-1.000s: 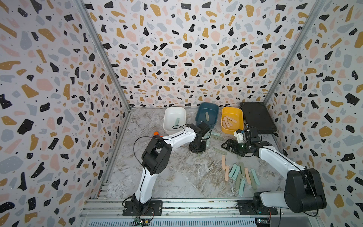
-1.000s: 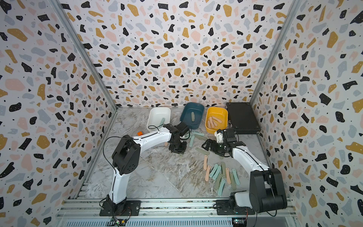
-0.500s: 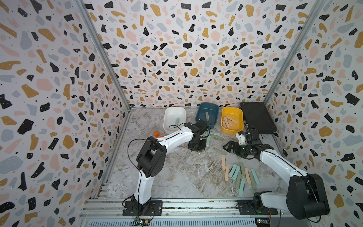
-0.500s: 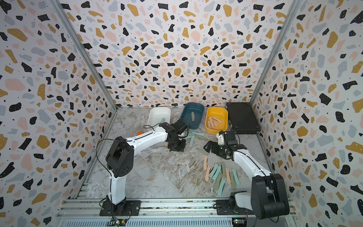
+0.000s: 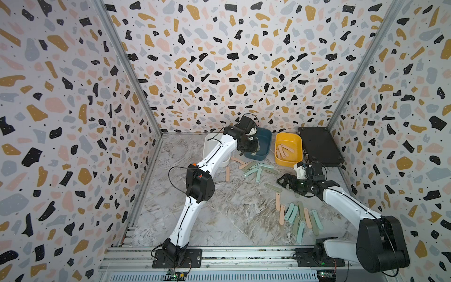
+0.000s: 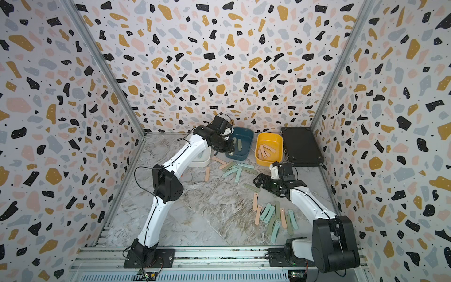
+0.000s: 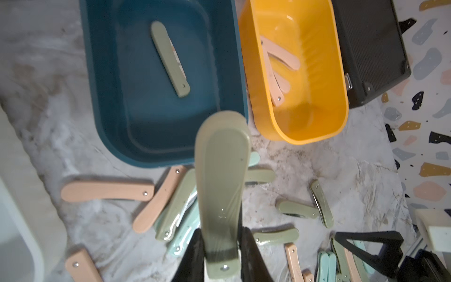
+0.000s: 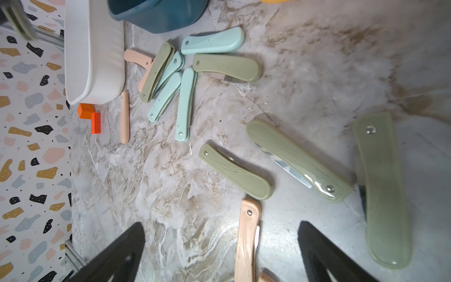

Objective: Place the fruit knives into the storage box by color
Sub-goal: Place the fruit knife in the storage box.

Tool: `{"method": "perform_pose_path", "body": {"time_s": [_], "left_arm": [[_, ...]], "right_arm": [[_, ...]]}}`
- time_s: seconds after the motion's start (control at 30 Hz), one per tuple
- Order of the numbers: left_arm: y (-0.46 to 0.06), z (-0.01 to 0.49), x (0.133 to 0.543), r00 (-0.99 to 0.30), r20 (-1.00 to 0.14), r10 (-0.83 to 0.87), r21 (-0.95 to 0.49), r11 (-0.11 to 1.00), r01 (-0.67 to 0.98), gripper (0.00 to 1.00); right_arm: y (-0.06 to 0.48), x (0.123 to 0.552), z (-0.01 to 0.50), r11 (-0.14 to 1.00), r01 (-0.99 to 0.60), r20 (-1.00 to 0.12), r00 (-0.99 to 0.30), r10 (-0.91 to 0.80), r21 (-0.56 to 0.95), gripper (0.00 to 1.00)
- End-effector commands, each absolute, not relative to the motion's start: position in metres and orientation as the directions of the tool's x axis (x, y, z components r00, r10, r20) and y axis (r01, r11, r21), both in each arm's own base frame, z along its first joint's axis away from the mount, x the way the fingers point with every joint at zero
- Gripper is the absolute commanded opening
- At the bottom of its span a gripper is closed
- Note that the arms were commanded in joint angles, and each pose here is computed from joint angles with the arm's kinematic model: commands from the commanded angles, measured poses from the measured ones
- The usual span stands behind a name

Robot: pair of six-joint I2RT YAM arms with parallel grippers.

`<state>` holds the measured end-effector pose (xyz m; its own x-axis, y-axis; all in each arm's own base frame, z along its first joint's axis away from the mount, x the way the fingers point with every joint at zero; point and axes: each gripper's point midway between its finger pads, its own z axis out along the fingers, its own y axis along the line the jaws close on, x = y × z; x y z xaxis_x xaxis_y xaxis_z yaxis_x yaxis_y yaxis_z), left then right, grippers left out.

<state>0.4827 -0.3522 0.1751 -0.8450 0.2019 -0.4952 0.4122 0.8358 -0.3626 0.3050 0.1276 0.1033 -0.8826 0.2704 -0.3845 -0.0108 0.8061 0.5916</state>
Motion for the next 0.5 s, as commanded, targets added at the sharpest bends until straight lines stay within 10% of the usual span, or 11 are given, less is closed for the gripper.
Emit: {"method": "perform_pose_path", "body": {"time_s": [0.0,0.47], "left_arm": [[-0.348,0.172,0.510,-0.814,-0.554,0.176,-0.381,0.816,0.436,0.00],[-0.372,0.150,0.579,-0.714,-0.699,0.042,-0.411,0.793,0.449,0.00]], "right_arm": [[0.133,0.305,0.110,0.790,-0.034,-0.395,-0.879,0.268,0.613,1.00],[0.139,0.306,0.110,0.756,-0.039,-0.386,-0.876,0.289,0.654,1.00]]}}
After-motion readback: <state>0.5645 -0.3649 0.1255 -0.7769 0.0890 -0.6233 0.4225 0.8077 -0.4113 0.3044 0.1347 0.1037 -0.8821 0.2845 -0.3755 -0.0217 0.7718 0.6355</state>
